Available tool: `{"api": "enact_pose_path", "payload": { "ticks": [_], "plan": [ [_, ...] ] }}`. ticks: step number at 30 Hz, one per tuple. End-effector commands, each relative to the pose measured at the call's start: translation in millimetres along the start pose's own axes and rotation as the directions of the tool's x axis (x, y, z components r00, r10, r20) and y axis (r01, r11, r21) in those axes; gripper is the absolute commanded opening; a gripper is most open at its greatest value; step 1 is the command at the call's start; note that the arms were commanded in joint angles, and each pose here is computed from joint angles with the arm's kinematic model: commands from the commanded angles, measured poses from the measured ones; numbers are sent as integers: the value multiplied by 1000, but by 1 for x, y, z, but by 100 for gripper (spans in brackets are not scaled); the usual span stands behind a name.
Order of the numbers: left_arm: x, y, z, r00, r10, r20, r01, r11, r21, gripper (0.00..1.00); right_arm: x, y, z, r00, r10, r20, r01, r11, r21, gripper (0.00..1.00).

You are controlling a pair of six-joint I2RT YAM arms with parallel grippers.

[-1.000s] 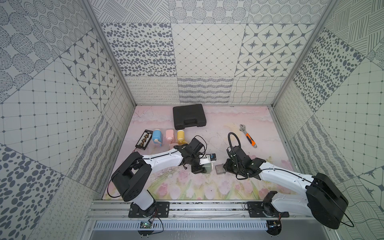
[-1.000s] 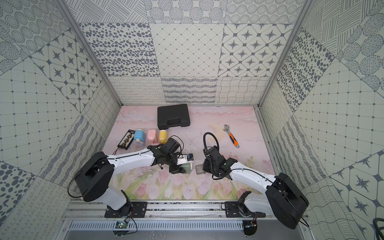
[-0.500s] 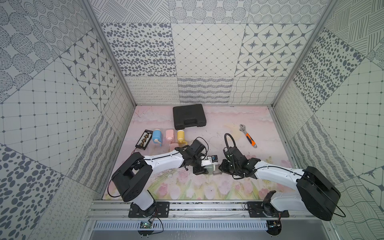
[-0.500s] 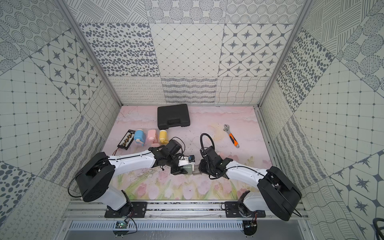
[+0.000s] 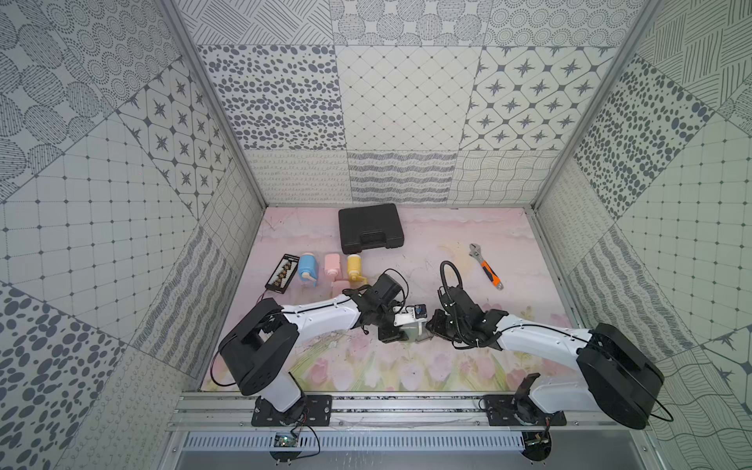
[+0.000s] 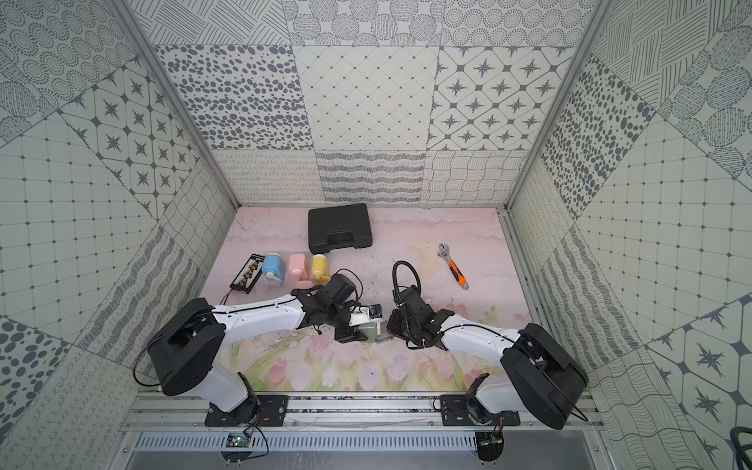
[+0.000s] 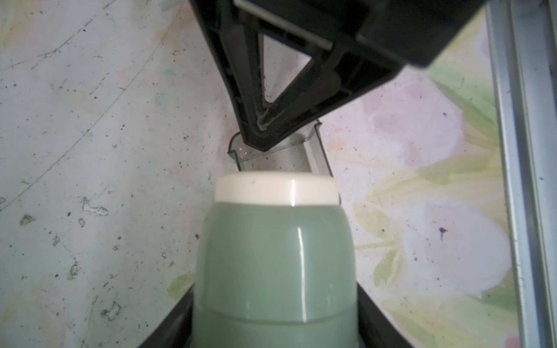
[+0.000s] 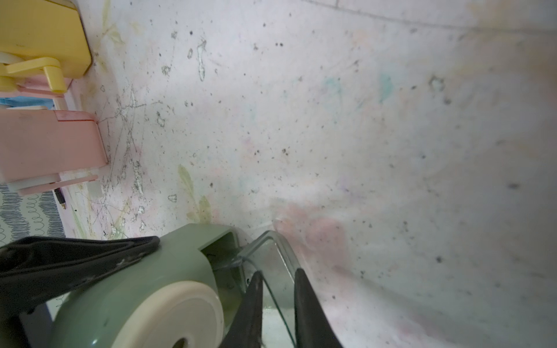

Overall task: Put the tray back into the pencil sharpener
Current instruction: Close the container of the pencil sharpener.

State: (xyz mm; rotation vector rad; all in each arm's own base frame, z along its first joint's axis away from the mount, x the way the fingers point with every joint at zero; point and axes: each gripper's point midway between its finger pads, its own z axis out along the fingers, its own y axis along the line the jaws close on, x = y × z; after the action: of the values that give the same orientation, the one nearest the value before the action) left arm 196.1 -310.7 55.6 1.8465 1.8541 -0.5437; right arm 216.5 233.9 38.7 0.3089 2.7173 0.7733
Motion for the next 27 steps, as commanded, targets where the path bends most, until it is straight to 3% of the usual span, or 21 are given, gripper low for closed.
{"api": "enact_pose_path", "payload": {
  "ticks": [1, 8, 22, 27],
  "plan": [
    [-2, -3, 1, 1000, 2, 8, -2, 1000, 5, 62, 1, -8, 0, 1000, 19, 14, -19, 999, 30, 21],
    [2, 0, 3, 1000, 13, -15, -13, 1000, -9, 61, 3, -10, 2, 1000, 20, -1, -20, 999, 39, 19],
    [3, 0, 3, 1000, 16, -21, -16, 1000, -5, 61, 8, 21, 8, 999, 12, -33, -17, 990, -139, 20],
    [5, 0, 4, 999, 21, -27, -21, 1000, -8, 61, 3, 14, -2, 999, 33, 7, -32, 994, -107, 23]
  ]
}}
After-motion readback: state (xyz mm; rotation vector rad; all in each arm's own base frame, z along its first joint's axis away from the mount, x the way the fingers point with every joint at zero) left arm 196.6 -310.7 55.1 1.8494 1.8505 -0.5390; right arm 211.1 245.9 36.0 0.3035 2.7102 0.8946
